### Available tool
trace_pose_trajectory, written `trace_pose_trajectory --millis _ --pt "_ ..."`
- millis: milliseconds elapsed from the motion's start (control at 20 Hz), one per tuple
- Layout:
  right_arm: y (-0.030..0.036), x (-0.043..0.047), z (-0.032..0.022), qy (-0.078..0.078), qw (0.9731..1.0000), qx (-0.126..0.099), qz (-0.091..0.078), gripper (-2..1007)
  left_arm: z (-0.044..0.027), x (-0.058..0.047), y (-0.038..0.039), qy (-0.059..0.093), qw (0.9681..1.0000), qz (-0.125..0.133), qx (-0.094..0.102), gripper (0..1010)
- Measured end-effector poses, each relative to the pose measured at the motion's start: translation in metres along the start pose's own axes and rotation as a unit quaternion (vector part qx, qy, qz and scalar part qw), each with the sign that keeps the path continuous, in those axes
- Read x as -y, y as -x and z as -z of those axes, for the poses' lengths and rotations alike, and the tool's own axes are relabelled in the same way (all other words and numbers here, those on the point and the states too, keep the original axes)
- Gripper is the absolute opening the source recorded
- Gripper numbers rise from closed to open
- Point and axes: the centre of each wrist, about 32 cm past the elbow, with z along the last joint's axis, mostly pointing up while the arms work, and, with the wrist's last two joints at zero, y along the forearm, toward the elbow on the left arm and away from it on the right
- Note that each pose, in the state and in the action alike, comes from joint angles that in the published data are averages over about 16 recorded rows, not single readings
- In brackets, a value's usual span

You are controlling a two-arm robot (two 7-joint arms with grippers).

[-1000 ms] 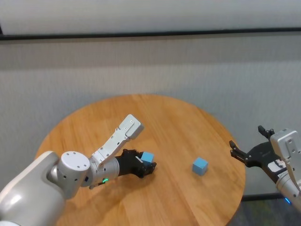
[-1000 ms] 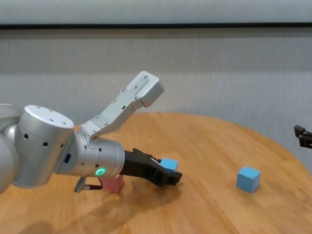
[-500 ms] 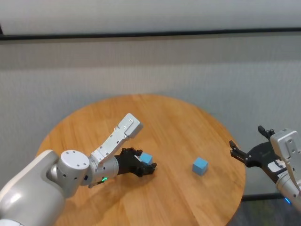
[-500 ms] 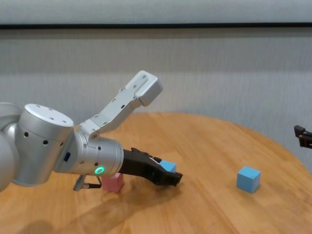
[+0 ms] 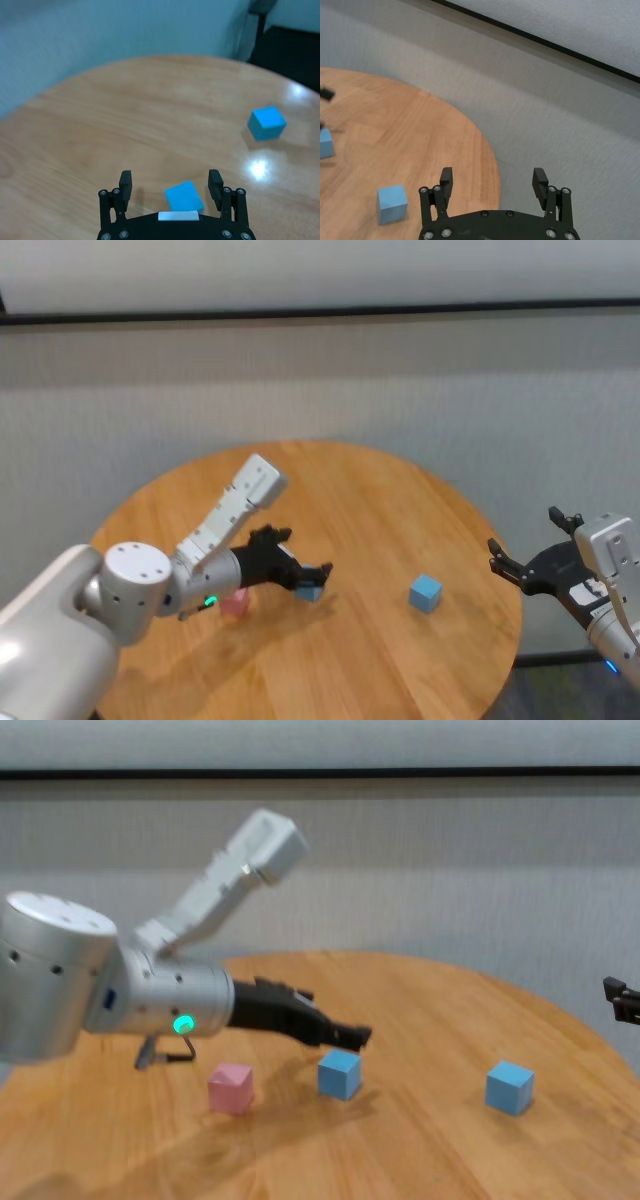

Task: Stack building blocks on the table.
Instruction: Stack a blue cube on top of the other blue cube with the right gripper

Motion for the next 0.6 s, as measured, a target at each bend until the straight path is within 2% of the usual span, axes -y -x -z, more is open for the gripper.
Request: trace_pose_trajectory --millis 350,600 --pt "0.0 0.0 0.0 0.0 1.0 0.0 0.0 1001 -0.0112 -0.037 -0.0118 0.043 0.9989 -0.015 0.01 1000" --pt "0.0 0.0 0.0 0.0 1.0 0.0 0.0 1001 -0.0121 -0.069 -0.0178 0.063 0.9976 -0.024 0.019 1002"
